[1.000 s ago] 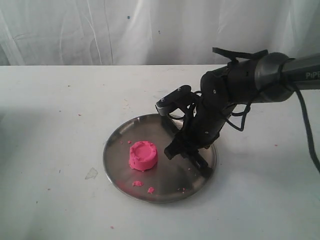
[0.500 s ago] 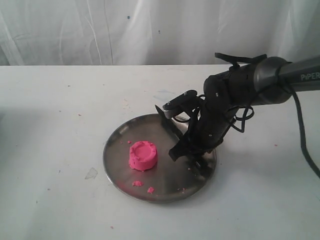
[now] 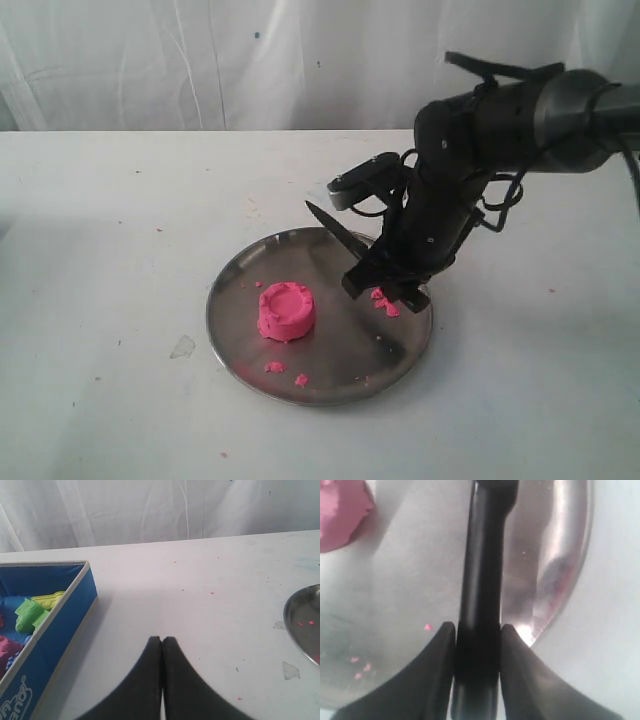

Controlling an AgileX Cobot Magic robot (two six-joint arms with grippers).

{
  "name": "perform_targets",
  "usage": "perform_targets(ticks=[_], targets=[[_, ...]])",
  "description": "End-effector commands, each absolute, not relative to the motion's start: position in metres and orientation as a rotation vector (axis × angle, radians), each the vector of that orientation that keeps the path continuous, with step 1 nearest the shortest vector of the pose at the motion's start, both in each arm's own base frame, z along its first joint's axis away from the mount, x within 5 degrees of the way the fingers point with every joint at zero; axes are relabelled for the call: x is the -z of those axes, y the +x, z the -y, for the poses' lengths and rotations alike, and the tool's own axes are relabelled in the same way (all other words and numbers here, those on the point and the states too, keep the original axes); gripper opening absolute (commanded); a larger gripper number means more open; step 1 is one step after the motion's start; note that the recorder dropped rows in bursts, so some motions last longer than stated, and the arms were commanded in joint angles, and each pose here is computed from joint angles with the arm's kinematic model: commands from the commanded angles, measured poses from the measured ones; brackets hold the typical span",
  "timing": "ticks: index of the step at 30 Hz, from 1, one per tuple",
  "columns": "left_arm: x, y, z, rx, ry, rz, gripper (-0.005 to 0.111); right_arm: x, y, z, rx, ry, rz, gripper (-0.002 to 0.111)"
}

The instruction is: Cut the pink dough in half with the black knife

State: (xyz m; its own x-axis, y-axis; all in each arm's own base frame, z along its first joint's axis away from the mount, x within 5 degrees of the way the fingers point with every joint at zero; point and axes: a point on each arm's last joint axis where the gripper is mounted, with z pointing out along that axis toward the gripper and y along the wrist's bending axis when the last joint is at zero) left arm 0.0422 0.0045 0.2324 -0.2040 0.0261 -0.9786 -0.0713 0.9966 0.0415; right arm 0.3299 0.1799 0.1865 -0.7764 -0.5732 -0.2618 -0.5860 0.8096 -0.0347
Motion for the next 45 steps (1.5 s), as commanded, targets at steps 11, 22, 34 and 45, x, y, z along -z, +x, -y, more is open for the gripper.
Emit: perform_targets(ticks=[11,22,34,45], targets=[[-0.235,0.041,-0.004,-0.077,-0.04,-1.765,0.0,-0.181,0.287,-0.156,-0.024,-1.043,-2.901,0.007],[-0.235,0.041,-0.004,-0.077,-0.04,-1.765,0.0,-0.161,0.28,-0.153,-0.024,-1.186,-2.822,0.012],[-0.235,0.041,-0.004,-0.077,-0.04,-1.765,0.0,-0.157,0.282,-0.154,-0.027,-1.186,-2.793,0.046],[-0.235,0.041,-0.004,-0.077,-0.04,-1.765,0.0,-0.258,0.223,-0.186,-0.08,-1.233,-2.707,0.046]])
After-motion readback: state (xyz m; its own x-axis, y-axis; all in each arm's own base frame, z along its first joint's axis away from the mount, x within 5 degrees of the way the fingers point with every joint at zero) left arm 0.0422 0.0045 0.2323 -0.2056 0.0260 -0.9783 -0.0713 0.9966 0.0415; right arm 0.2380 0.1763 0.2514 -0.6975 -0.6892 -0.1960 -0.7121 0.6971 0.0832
